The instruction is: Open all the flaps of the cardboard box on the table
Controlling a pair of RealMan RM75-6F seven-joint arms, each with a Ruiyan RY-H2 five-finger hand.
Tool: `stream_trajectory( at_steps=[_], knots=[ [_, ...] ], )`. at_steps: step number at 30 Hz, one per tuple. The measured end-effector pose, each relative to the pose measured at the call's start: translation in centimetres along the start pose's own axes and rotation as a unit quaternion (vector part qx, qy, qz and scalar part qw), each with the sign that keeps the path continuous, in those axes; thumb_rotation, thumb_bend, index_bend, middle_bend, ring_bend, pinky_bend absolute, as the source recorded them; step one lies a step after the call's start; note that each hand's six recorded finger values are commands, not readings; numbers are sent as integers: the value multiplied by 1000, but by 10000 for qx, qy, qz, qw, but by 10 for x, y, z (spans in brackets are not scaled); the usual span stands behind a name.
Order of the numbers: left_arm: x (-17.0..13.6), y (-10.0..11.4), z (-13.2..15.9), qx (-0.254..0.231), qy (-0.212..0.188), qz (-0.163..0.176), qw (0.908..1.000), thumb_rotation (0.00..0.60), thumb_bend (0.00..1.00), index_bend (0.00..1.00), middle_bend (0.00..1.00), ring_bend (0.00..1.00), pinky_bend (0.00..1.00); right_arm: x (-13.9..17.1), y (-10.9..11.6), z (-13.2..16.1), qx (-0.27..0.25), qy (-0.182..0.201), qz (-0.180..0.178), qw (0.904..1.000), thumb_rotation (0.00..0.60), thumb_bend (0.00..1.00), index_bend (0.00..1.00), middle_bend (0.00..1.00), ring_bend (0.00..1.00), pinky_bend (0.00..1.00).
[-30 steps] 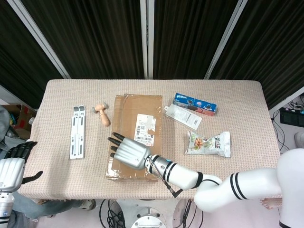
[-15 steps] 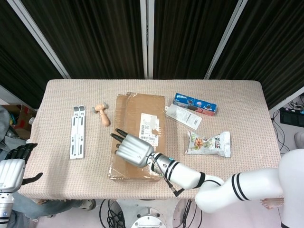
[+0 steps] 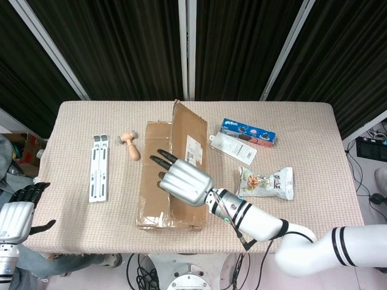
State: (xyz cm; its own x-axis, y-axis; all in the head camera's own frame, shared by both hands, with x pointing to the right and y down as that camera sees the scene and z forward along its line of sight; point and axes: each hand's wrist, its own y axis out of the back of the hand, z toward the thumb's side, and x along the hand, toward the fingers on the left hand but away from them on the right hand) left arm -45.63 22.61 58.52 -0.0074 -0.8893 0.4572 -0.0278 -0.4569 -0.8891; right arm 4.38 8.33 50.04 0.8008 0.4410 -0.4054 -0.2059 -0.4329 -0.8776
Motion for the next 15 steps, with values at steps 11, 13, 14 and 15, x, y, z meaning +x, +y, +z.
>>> stream_trajectory(
  at_steps=[11,13,14,15],
  knots=[
    [-3,-5,1,-30,21,-121,9999,587,0,141,157,157,211,51,10,-10,-394,-114,-260,9988,600,791,500,400,0,0],
    [-2,-5,1,-36,20,-137,9999,585,0,141,157,157,212,63,11,-14,-433,-184,-316,9984,600,785,475,397,0,0],
    [-2,-5,2,-37,12,-140,9999,585,0,141,157,157,211,71,11,-17,-450,-234,-335,9982,600,782,460,397,0,0],
    [-1,-5,3,-37,-4,-143,9999,584,0,141,157,157,212,77,11,-20,-463,-273,-337,9980,600,781,449,398,0,0]
  ],
)
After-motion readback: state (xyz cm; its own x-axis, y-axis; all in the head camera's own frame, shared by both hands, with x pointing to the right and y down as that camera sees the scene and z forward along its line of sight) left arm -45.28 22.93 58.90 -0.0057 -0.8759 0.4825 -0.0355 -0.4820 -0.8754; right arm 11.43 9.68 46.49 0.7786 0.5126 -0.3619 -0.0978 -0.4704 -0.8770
